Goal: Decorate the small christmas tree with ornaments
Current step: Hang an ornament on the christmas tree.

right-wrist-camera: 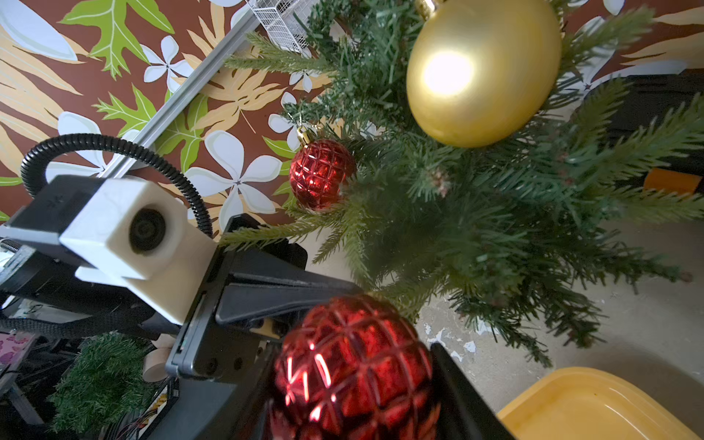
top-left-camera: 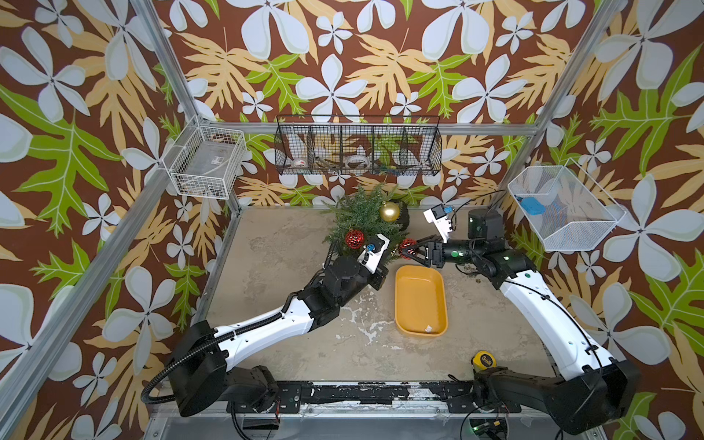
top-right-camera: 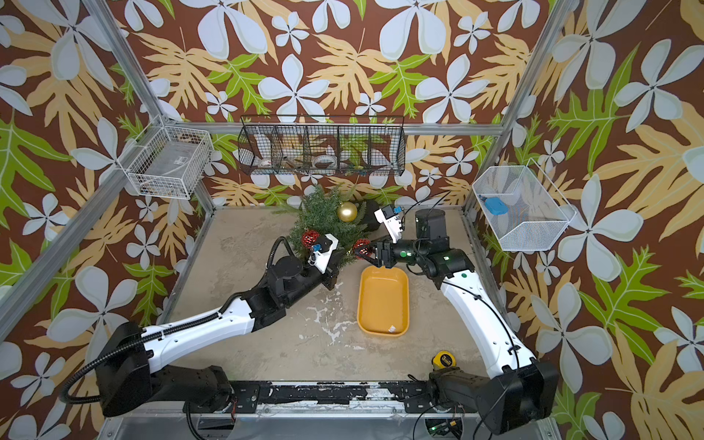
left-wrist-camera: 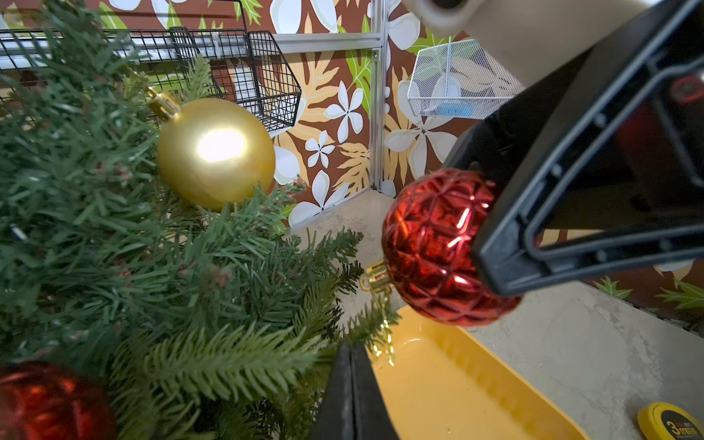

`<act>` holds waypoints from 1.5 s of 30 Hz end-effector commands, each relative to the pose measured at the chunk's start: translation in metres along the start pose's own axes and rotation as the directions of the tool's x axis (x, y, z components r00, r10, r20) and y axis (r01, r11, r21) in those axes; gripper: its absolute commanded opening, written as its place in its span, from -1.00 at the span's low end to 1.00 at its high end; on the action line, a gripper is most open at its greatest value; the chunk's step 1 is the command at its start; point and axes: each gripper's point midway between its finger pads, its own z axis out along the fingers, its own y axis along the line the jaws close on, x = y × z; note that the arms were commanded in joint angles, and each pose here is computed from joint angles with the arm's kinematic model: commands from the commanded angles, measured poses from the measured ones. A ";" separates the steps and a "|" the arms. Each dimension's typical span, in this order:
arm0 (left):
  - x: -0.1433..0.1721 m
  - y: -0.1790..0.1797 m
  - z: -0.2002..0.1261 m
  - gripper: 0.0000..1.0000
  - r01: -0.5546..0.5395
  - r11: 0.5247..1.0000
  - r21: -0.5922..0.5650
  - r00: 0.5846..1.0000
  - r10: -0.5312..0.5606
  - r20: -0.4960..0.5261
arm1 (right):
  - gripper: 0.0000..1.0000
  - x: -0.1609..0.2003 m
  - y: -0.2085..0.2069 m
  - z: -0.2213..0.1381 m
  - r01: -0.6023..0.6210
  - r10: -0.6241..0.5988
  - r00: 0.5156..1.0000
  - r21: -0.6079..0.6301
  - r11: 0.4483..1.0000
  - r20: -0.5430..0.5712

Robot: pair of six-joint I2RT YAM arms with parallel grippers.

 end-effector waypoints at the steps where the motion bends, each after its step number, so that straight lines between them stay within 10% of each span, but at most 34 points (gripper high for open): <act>1: -0.010 -0.005 -0.003 -0.74 -0.024 0.999 0.028 0.999 0.023 0.029 | -0.10 -0.002 0.002 -0.001 0.017 -0.017 1.000 -0.001 1.000 0.005; 18: -0.007 -0.023 0.008 -0.50 -0.088 0.988 0.127 0.996 0.088 0.006 | -0.10 -0.005 0.004 -0.001 0.020 -0.020 1.000 -0.011 1.000 0.008; 27: -0.008 -0.020 0.006 -1.00 -0.094 0.990 0.106 0.996 0.093 0.015 | -0.11 -0.004 0.003 0.000 0.018 -0.018 1.000 -0.009 1.000 0.006; 45: 0.007 -0.004 0.008 -1.00 -0.076 0.997 0.026 0.996 0.077 -0.046 | -0.11 -0.010 -0.008 -0.005 0.009 -0.011 1.000 0.048 0.999 0.022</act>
